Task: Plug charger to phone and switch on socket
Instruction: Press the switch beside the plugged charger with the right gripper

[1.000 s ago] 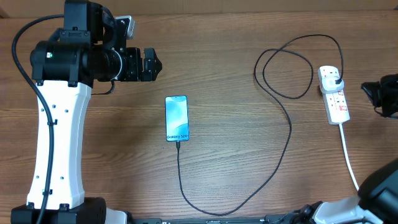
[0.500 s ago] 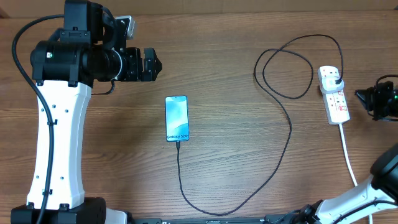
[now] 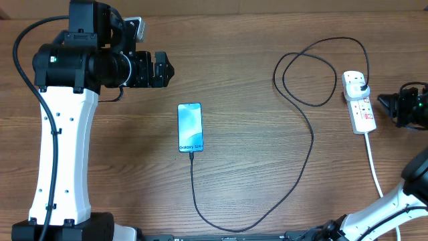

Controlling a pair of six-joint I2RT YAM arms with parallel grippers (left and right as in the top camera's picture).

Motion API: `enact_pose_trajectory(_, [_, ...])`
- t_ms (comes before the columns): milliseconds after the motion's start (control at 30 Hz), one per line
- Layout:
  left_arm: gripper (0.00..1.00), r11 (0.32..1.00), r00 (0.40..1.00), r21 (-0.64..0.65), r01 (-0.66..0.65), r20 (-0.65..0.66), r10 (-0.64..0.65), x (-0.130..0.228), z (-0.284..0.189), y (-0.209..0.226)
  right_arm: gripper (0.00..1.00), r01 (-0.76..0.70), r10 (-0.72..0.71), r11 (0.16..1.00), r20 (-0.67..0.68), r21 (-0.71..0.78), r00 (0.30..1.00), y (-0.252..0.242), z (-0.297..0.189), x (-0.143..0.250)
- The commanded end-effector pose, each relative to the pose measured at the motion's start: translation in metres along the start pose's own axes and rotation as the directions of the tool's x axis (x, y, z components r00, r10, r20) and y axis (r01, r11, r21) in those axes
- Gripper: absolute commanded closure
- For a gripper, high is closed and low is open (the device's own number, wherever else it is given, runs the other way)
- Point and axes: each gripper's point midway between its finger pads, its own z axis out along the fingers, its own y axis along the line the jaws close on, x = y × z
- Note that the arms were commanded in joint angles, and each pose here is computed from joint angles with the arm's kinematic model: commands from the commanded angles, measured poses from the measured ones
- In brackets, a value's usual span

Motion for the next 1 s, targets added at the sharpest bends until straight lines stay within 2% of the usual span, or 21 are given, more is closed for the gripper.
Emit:
enact_pose_trajectory(0, [0.00,1.000,0.999,-0.010,-0.016,0.028,0.016,-0.005,-0.008,0.002,0.96,0.025,-0.026,0.999,-0.026,-0.025,0.999,0.009,0.014,0.003])
enact_pose_trajectory(167, [0.00,1.000,0.999,-0.010,-0.016,0.028,0.016,-0.005,-0.008,0.002,0.96,0.057,-0.058,0.998,-0.032,-0.033,0.998,0.017,0.023,0.007])
enact_pose_trajectory(967, [0.00,1.000,0.999,-0.010,-0.016,0.028,0.016,-0.005,-0.008,0.002,0.96,0.026,-0.024,1.000,-0.093,0.016,0.995,-0.003,0.040,0.025])
